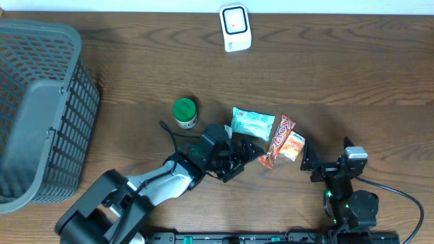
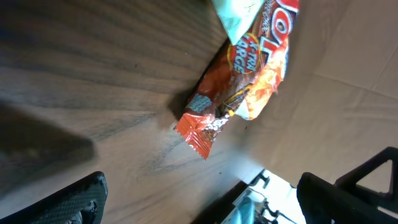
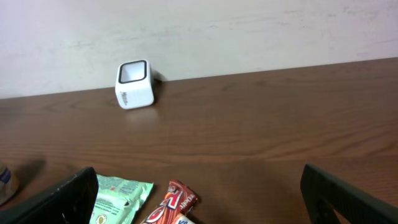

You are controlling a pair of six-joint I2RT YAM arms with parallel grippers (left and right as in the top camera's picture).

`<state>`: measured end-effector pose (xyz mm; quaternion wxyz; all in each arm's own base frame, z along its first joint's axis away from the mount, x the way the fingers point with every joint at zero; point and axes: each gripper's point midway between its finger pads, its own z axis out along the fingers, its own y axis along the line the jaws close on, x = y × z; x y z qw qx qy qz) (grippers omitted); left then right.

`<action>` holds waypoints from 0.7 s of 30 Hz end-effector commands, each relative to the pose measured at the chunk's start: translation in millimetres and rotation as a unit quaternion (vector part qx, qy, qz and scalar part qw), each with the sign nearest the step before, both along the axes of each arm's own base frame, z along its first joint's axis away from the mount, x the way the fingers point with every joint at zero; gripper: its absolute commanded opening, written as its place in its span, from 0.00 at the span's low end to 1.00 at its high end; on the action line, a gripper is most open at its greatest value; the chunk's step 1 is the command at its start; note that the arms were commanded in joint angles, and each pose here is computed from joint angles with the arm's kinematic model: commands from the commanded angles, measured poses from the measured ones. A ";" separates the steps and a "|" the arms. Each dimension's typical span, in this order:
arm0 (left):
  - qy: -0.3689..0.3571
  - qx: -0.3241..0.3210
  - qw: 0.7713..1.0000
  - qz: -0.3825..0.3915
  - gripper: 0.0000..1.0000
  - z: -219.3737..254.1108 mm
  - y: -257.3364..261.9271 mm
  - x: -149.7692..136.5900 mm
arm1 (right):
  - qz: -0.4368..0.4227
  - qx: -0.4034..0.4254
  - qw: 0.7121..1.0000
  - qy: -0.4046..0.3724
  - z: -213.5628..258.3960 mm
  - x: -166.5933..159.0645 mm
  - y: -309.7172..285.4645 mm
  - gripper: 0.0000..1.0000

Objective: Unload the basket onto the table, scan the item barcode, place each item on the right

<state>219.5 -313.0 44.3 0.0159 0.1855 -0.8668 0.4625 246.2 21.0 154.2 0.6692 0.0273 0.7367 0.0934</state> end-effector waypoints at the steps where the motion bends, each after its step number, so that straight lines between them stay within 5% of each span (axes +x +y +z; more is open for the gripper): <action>1: 0.040 -0.009 0.999 0.013 0.98 -9.5 -5.5 -3.7 | 0.006 -0.007 1.000 0.001 -1.4 -0.3 2.3 0.99; 21: 0.062 -0.023 0.996 0.066 0.98 -47.5 -19.8 11.7 | 0.006 -0.007 1.000 0.001 -1.4 -0.3 2.3 0.99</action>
